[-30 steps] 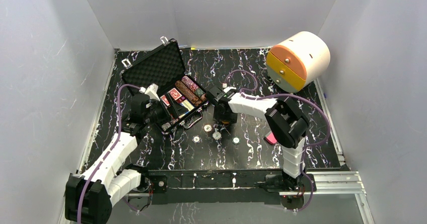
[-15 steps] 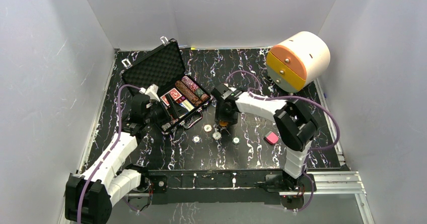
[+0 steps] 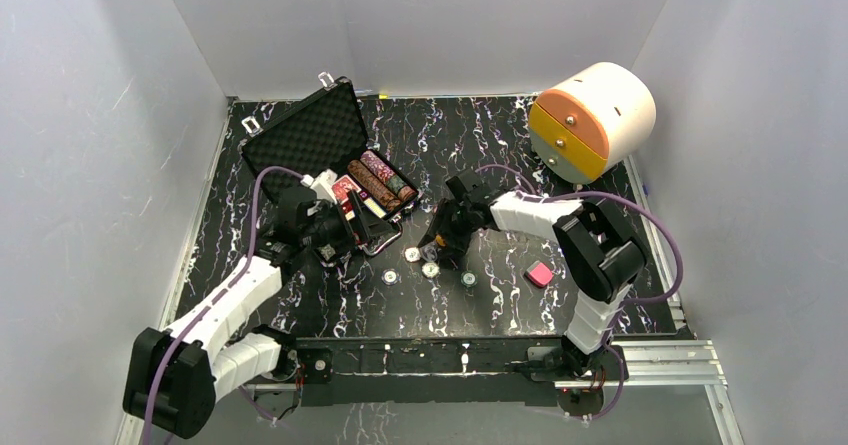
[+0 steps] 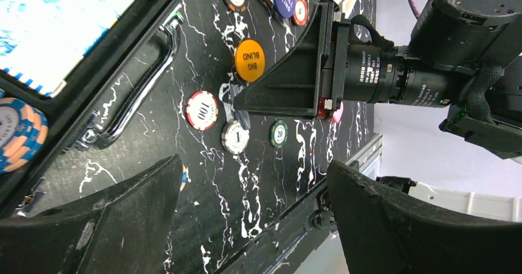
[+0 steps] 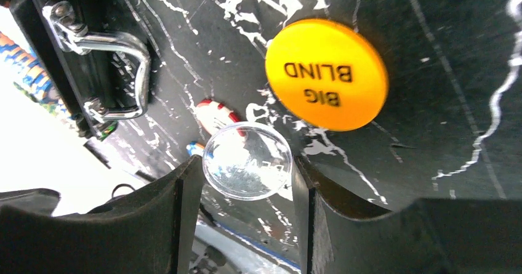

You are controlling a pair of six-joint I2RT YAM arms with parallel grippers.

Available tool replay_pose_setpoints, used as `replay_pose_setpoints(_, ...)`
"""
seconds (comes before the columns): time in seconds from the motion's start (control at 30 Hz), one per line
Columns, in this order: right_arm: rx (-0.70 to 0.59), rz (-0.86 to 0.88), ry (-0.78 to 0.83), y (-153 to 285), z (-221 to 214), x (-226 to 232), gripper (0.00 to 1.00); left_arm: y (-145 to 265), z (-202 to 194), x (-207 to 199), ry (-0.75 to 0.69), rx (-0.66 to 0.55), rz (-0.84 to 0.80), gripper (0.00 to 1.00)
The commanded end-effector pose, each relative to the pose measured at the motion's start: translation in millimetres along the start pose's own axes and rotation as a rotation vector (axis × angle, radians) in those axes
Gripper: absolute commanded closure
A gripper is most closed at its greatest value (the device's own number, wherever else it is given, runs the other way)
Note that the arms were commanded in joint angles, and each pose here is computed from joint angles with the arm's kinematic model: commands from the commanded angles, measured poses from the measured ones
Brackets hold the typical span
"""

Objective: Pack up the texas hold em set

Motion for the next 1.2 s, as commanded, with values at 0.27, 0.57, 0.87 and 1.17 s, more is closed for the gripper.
replay_pose_setpoints(0.27,-0.094,0.232,0.159,39.9,2.1,64.5,0.42,36.5,32.9,-14.8,-0.068,-0.256,0.218,0.15)
replay_pose_setpoints(0.57,-0.22,0.282,0.395,13.7,-3.3,143.3,0.42,97.1,58.0,-18.4,-0.072,-0.493,0.537,0.13)
replay_pose_setpoints(0.87,-0.394,0.363,0.637,-28.9,-8.9,207.5,0.42,133.6,68.0,-26.7,-0.068,-0.593,0.657,0.11)
replay_pose_setpoints(1.17,-0.459,0.313,0.779,-73.6,1.4,225.3,0.41,143.2,69.8,-28.3,-0.083,-0.587,0.705,0.08)
Point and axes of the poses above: each gripper's point midway between its finger pads, its own y axis back along the fingers, its own x axis along the line the jaws close on, z = x × y, the point moved 9 cm from there along y, back along the fingers, and after that the axes turned 12 degrees about -y, right-handed, at the moved point
